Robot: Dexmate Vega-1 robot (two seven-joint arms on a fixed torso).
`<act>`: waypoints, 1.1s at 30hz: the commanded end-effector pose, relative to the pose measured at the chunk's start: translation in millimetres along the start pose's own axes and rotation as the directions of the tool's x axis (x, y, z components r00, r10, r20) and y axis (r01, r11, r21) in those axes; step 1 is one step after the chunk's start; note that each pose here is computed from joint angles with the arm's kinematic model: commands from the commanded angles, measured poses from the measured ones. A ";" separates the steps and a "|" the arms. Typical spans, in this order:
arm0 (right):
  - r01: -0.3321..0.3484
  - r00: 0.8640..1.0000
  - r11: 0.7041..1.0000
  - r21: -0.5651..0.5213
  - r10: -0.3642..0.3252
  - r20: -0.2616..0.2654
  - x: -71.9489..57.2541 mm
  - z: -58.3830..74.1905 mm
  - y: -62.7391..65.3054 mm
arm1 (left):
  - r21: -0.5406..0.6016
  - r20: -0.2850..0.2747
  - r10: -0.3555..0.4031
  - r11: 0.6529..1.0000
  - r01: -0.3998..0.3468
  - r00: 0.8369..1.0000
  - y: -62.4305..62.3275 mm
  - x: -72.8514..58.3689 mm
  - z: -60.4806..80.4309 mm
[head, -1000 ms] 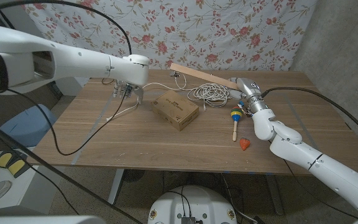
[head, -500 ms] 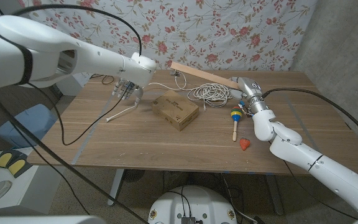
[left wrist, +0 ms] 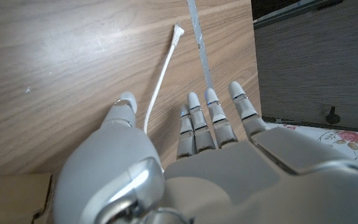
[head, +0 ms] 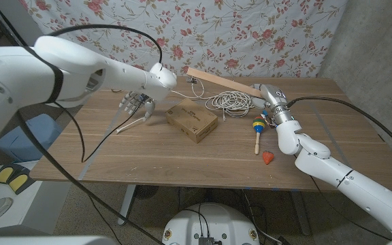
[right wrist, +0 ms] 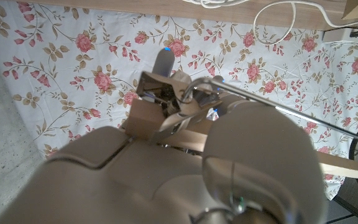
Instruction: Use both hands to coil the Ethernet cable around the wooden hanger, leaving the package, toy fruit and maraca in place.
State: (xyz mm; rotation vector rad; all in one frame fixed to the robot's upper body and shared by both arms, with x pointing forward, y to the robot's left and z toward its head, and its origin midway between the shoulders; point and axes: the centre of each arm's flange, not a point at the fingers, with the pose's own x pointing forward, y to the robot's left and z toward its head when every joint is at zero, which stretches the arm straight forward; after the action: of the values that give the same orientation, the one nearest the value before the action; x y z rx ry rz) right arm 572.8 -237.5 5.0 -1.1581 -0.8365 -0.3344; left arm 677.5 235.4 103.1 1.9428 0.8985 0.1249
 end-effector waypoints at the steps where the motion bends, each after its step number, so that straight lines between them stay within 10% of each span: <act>1: -0.010 1.000 1.000 -0.007 0.010 0.001 -0.5 -2.1 -0.6 | -0.010 0.001 0.006 1.000 -0.006 1.000 -5.0 14.5 11.3; 20: -0.004 1.000 1.000 -0.015 0.004 -0.017 2.5 -7.6 -1.4 | 0.001 0.030 -0.004 1.000 0.004 1.000 -16.7 28.7 37.0; 33: -0.005 1.000 1.000 -0.016 0.005 -0.003 8.0 -10.0 -2.3 | -0.153 -0.033 0.182 0.971 -0.185 0.983 -18.5 19.6 31.1</act>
State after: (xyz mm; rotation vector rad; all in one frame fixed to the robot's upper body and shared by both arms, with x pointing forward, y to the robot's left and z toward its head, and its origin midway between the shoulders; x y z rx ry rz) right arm 577.5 -245.1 7.6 -1.1722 -0.8196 -0.3455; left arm 703.4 231.7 62.7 1.9259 0.8319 0.1671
